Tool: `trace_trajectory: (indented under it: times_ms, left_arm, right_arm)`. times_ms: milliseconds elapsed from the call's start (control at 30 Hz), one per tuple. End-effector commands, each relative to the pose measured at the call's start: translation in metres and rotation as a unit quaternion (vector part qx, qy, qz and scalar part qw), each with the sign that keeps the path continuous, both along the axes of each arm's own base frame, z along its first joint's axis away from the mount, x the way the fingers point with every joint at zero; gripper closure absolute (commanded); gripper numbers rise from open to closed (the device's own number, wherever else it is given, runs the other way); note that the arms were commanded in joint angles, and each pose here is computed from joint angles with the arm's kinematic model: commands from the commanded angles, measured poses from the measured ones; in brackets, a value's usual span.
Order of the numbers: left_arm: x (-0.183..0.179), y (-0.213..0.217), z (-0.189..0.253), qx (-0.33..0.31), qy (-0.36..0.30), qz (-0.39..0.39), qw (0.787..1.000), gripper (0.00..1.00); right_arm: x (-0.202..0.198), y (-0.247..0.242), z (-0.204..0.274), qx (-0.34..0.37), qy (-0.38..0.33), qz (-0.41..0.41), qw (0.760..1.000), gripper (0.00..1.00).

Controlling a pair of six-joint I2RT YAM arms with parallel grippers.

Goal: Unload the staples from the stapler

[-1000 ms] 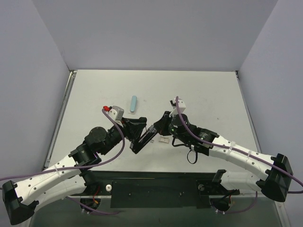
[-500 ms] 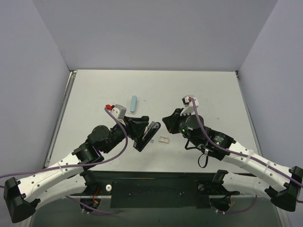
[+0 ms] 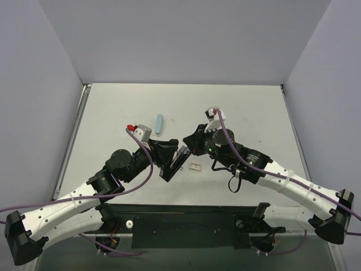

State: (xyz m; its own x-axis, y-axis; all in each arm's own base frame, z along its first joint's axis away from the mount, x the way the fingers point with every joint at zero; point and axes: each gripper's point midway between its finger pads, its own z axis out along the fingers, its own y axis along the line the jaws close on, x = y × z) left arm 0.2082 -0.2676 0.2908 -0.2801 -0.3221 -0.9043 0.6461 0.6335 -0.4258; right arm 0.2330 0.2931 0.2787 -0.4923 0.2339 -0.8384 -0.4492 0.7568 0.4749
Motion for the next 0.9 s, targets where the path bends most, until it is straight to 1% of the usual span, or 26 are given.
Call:
trace_trajectory:
  times_ms: [0, 300, 467, 633, 867]
  left_arm:
    - [-0.006, 0.004, 0.079, -0.100, -0.061, -0.007, 0.993, 1.00]
    - [-0.004, 0.004, 0.080, -0.101, -0.062, -0.002, 0.993, 1.00]
    - [-0.001, 0.004, 0.083, -0.102, -0.064, 0.004, 0.993, 1.00]
    - [0.007, 0.004, 0.085, -0.111, -0.062, 0.023, 0.992, 1.00]
    - [0.024, 0.001, 0.094, -0.117, -0.069, 0.058, 0.989, 1.00]
  right_arm:
    - [0.003, 0.019, 0.013, 0.019, -0.002, 0.020, 1.000, 1.00]
    - [0.004, 0.036, -0.014, 0.001, 0.028, 0.039, 0.999, 1.00]
    - [0.006, 0.028, -0.047, -0.032, 0.052, 0.021, 0.998, 1.00]
    - [0.011, 0.021, -0.072, -0.050, 0.060, 0.005, 0.997, 1.00]
    - [0.022, 0.019, -0.090, -0.040, 0.069, 0.009, 0.997, 1.00]
